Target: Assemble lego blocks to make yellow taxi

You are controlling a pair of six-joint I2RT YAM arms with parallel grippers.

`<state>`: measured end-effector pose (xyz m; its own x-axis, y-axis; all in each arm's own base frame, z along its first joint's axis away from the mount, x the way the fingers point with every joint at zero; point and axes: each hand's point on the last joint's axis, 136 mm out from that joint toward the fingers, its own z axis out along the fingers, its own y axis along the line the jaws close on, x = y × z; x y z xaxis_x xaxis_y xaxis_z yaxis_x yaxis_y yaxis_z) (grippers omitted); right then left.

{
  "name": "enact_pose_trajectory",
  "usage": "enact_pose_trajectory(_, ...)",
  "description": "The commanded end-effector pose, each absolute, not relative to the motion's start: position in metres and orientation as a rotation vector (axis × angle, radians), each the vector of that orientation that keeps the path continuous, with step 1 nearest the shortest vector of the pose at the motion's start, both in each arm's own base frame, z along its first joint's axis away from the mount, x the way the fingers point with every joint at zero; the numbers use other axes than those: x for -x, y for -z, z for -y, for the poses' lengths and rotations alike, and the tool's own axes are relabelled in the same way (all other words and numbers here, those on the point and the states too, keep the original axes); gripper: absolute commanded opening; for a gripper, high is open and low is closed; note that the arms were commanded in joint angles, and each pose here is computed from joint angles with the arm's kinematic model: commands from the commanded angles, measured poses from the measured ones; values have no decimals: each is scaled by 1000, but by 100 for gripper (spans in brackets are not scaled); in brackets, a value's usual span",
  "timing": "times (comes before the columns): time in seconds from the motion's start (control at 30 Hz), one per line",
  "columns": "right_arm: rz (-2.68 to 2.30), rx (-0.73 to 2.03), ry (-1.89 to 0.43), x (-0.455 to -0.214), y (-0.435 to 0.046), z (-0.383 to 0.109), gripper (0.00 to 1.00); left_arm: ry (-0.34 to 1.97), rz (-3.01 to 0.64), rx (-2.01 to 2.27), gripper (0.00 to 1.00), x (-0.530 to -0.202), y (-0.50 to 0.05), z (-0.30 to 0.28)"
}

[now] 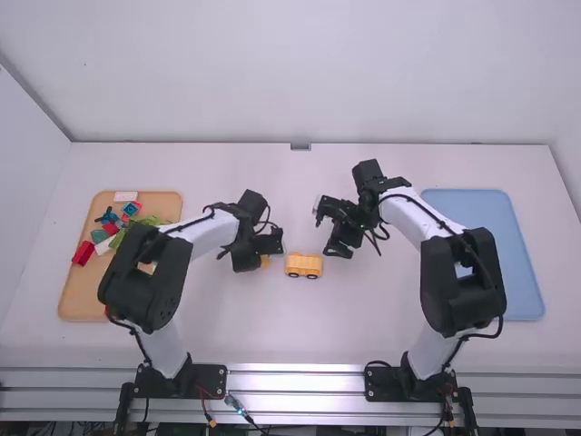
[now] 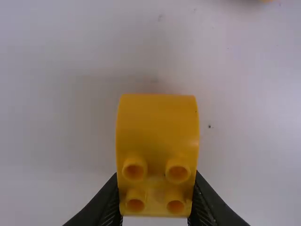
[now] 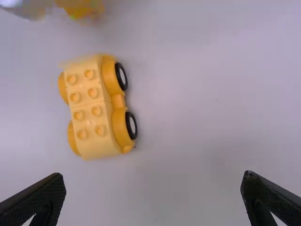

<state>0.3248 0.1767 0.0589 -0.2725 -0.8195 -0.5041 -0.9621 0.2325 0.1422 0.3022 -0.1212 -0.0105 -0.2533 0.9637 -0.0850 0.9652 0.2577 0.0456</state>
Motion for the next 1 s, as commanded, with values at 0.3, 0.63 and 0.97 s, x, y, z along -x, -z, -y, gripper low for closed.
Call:
enact_pose_trajectory(0.3, -2100, 1456, -635, -355, -75, -179, 99, 23, -2216, -2038, 29, -307, 19, 127)
enact_pose_trajectory(0.63, -2061, 1406, -580, -343, -97, -170, 99, -42, -2248, -1986, 99, -315, 18, 123)
enact_pose_trajectory(0.97, -1932, 1368, -540, -320, -102, -170, 99, 394, -1945, -1999, 99, -306, 3, 158)
